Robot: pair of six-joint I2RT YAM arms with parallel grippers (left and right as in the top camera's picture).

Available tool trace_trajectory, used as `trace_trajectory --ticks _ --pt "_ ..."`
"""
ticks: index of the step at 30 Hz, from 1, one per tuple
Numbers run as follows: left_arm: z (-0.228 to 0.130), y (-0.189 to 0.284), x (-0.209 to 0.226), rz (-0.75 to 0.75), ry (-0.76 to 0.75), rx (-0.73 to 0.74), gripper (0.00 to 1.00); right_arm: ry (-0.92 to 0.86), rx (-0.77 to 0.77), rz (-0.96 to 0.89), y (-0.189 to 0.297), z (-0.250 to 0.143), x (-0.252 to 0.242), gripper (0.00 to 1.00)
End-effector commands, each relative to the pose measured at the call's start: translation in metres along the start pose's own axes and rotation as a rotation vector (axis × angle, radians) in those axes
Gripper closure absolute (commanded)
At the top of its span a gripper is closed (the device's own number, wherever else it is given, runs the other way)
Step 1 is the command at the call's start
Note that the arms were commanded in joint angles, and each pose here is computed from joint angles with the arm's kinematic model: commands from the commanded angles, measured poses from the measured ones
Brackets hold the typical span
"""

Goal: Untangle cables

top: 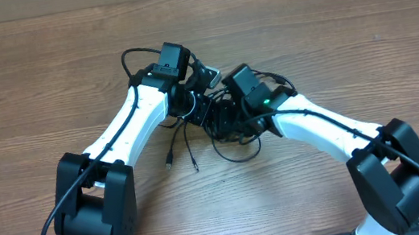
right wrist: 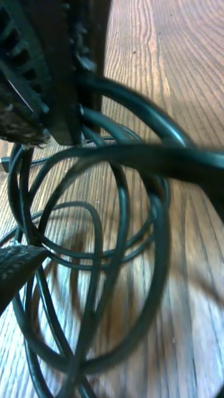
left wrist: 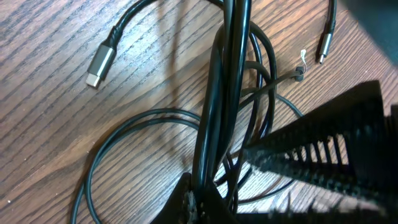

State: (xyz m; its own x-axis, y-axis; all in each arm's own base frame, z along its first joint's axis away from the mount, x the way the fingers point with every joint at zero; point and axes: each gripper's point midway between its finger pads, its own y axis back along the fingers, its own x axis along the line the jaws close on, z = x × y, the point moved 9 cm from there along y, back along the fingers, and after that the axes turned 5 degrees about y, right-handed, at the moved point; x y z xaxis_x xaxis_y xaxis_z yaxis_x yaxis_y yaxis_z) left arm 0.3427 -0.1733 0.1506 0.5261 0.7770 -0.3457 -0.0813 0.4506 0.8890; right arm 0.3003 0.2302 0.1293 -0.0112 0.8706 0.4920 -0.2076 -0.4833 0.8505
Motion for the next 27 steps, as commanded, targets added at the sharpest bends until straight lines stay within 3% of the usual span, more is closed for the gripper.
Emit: trace_trajectory --ticks 1,10,12,19,27 --pt "-0.003 -0.004 -0.005 -0.045 -0.018 0.011 0.96 0.011 -0.055 -0.045 -0.003 0.001 0.002 0.49" --pt "-0.001 -0.002 0.0 -0.04 0.152 -0.001 0.96 -0.022 -0.01 0.028 0.028 0.009 -0.008 0.37" --pt "0.001 0.0 0.004 -0.045 0.249 -0.019 0.95 -0.027 0.004 0.034 0.035 0.009 -0.012 0.35" --pt "0.002 0.0 0.003 -0.077 0.508 -0.016 0.95 -0.123 0.01 -0.151 0.035 -0.001 -0.031 0.28" --pt "0.002 0.001 -0.001 -0.117 0.541 -0.001 0.96 -0.183 -0.015 -0.255 0.032 -0.006 -0.043 0.27"
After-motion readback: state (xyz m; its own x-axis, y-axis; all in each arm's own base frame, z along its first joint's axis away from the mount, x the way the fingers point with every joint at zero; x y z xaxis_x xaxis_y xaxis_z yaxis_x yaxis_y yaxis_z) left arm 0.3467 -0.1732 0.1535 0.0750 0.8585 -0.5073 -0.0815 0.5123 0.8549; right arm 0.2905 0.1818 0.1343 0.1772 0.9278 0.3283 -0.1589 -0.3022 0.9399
